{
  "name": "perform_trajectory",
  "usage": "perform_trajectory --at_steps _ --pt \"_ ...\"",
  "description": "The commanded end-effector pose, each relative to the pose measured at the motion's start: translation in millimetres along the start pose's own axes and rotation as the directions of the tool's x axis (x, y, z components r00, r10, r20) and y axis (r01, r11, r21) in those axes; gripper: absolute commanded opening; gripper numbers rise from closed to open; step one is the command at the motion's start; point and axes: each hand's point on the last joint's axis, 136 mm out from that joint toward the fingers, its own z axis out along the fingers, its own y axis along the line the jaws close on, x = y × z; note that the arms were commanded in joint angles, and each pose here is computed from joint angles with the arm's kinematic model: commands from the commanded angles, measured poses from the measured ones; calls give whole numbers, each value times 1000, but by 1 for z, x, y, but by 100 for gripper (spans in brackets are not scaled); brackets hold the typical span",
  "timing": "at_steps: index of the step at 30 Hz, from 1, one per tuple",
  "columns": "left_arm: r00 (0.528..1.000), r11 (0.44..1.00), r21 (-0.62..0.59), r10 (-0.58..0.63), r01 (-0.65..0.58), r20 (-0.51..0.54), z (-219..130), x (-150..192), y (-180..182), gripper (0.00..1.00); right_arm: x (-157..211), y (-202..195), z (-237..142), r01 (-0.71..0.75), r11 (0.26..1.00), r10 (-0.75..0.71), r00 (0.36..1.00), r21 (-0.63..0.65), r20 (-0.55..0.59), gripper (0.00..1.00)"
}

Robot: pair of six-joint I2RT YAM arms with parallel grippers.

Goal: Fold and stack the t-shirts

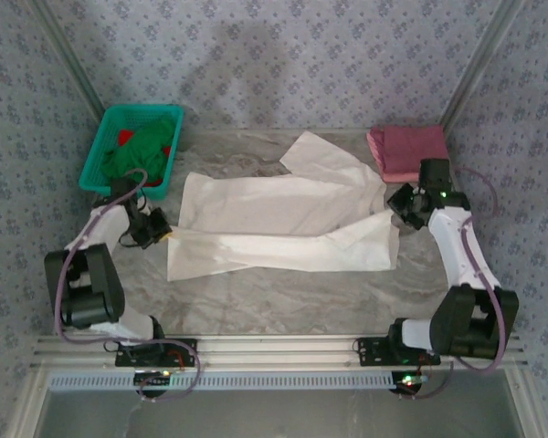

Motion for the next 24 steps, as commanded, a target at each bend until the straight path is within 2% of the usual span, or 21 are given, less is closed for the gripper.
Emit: perform_trajectory --at_steps 1,3,6,9,11,13,15,16,20,24 --pt "996 996 -16 88 -88 17 2 -27 -14 6 -29 21 8 11 1000 -9 998 -27 67 10" --pt "994 994 -30 103 -102 21 5 -41 -22 15 -45 38 15 23 999 -19 997 -48 78 16" --pt "991 990 -43 135 -134 23 0 -49 -40 22 -67 70 27 49 992 -40 996 -116 74 20" --pt "979 980 -99 183 -174 87 -18 -52 -53 38 -76 98 27 84 982 -81 996 -170 25 34" --pt "971 971 -142 212 -195 115 -30 -45 -55 40 -71 100 15 140 976 -139 990 -168 14 35" --pt "956 961 -155 252 -229 150 -41 -30 -61 41 -57 101 -4 150 965 -150 989 -215 18 35" --pt "944 954 -151 283 -258 171 -46 -11 -65 45 -29 93 -16 140 957 -142 990 -252 11 32" --pt "942 954 -143 287 -264 174 -44 1 -67 43 -14 88 -19 129 956 -131 991 -265 7 31" --pt "944 953 -102 297 -284 145 -24 44 -65 38 56 45 -3 84 973 -112 986 -213 -125 31" --pt "959 963 -108 260 -248 115 3 69 -40 38 100 24 12 43 975 -91 972 -218 -215 32"
